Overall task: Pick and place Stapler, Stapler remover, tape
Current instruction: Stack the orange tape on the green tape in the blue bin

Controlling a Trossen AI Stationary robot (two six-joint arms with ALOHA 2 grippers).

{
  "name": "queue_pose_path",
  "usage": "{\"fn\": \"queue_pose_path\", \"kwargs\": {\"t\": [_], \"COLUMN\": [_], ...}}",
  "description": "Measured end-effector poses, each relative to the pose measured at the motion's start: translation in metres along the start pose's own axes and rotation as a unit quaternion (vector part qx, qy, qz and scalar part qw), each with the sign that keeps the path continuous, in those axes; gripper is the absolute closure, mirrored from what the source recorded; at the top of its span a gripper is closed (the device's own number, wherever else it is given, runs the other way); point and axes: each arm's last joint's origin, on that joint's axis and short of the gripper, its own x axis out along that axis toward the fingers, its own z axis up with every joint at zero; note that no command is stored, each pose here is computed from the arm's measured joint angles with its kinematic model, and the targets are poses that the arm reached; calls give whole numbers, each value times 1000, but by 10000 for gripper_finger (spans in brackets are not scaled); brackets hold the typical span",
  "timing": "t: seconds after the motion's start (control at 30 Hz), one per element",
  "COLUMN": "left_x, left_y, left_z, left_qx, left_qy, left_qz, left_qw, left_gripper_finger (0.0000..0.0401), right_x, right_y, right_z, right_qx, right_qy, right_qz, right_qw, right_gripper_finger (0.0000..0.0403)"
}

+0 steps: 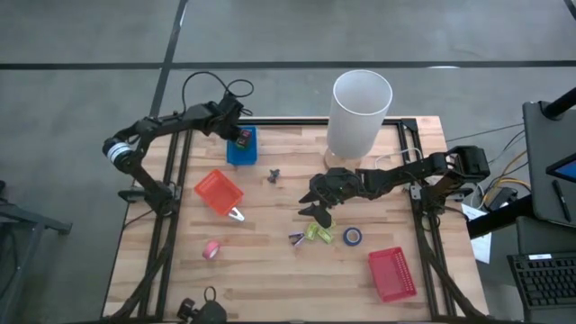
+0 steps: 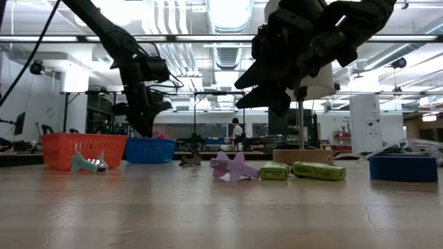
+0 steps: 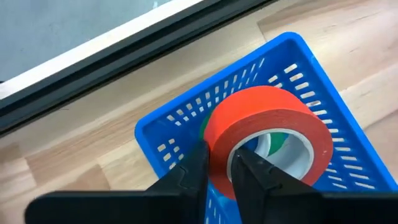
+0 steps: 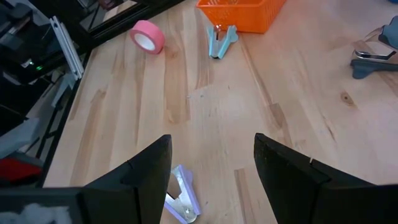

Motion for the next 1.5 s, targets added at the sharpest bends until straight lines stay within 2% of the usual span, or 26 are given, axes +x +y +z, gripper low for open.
{"fn": "queue_pose_path", "kwargs": {"t": [0.1,0.4,0.67,1.03,1.5], "left_x": [-2,1,1,1,1], "left_y": [1,1,1,-1,3], "left_z": [-2,-3,-2,-2,-2], "left_qx": [4,4,9,-4,-7], "left_qy": [19,14,10,17,20], "left_qz": [6,7,4,-31,-11], "left_qw": [1000,1000,1000,999,1000], "left_gripper_finger": [346,325,329,326,295], "right_x": [0,0,0,0,0], "right_y": [0,0,-1,-1,-1], "right_z": [0,0,0,0,0], "right_qx": [0,0,0,0,0], "right_qy": [0,-2,-5,-5,-5], "right_qz": [-1,-2,-9,-9,-9], "right_qw": [1000,1000,1000,1000,1000], "right_gripper_finger": [183,183,183,183,183]}}
